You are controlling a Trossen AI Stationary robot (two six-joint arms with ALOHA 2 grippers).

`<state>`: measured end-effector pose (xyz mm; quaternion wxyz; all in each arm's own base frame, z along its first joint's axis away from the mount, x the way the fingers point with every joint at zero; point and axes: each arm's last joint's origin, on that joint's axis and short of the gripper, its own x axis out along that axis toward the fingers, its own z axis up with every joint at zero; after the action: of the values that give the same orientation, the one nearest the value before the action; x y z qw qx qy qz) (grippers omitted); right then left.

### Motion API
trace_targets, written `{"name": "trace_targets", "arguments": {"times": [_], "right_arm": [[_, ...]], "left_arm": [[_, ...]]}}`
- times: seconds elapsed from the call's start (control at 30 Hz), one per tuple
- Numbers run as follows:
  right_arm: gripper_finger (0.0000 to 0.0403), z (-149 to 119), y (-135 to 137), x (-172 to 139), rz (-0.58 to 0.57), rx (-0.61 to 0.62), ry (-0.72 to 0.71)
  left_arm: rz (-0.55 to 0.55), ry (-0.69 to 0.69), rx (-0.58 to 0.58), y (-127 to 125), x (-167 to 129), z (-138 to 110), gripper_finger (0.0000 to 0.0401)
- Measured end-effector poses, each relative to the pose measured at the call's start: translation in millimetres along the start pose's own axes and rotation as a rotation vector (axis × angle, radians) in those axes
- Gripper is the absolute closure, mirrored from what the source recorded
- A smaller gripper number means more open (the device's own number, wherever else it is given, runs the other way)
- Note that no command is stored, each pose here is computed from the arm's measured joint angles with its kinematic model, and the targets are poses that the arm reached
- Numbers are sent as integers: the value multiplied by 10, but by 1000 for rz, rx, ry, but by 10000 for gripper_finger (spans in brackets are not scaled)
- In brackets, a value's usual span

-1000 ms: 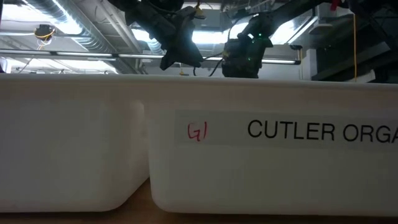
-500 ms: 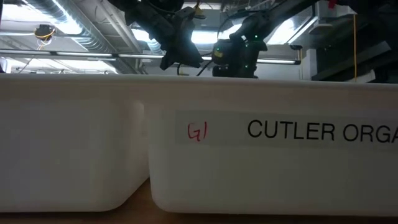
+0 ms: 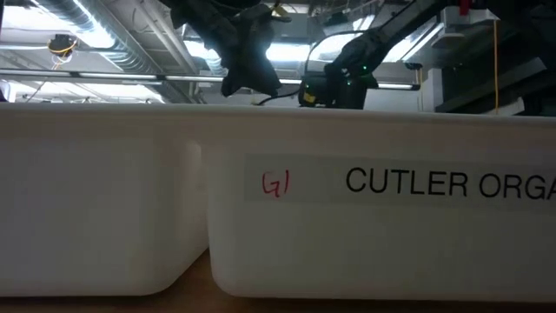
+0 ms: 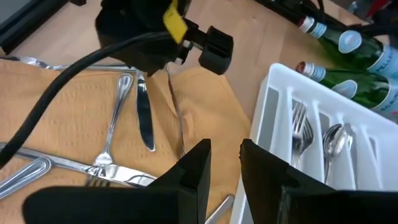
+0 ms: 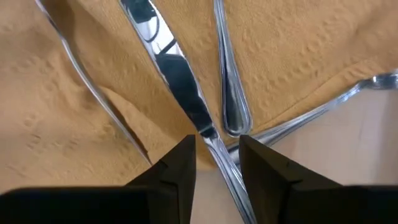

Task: Sort silverware
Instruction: Put the silver table knife into the white silverware tray

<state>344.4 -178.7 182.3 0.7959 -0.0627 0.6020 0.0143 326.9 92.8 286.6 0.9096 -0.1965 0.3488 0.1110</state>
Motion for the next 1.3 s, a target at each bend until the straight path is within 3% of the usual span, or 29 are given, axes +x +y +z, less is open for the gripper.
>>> {"name": "trace_targets", "arguments": {"times": [0.2, 0.37, 0.6, 0.83, 1.3], "right_arm": [[281, -41, 14, 62, -16, 1, 14], [281, -50, 16, 103, -28, 0, -3], [281, -47, 3, 152, -46, -3, -1], [281, -75, 4, 300, -28, -25, 44], [290, -89, 6, 369, -2, -23, 102]], "left_arm": [[-10, -5, 33, -179, -59, -41, 327], [0, -104, 70, -332, -419, -90, 327], [74, -228, -66, -278, -902, -620, 327], [-18, -364, -169, -193, -872, -1020, 327], [-16, -347, -215, -122, -744, -1181, 327]]}}
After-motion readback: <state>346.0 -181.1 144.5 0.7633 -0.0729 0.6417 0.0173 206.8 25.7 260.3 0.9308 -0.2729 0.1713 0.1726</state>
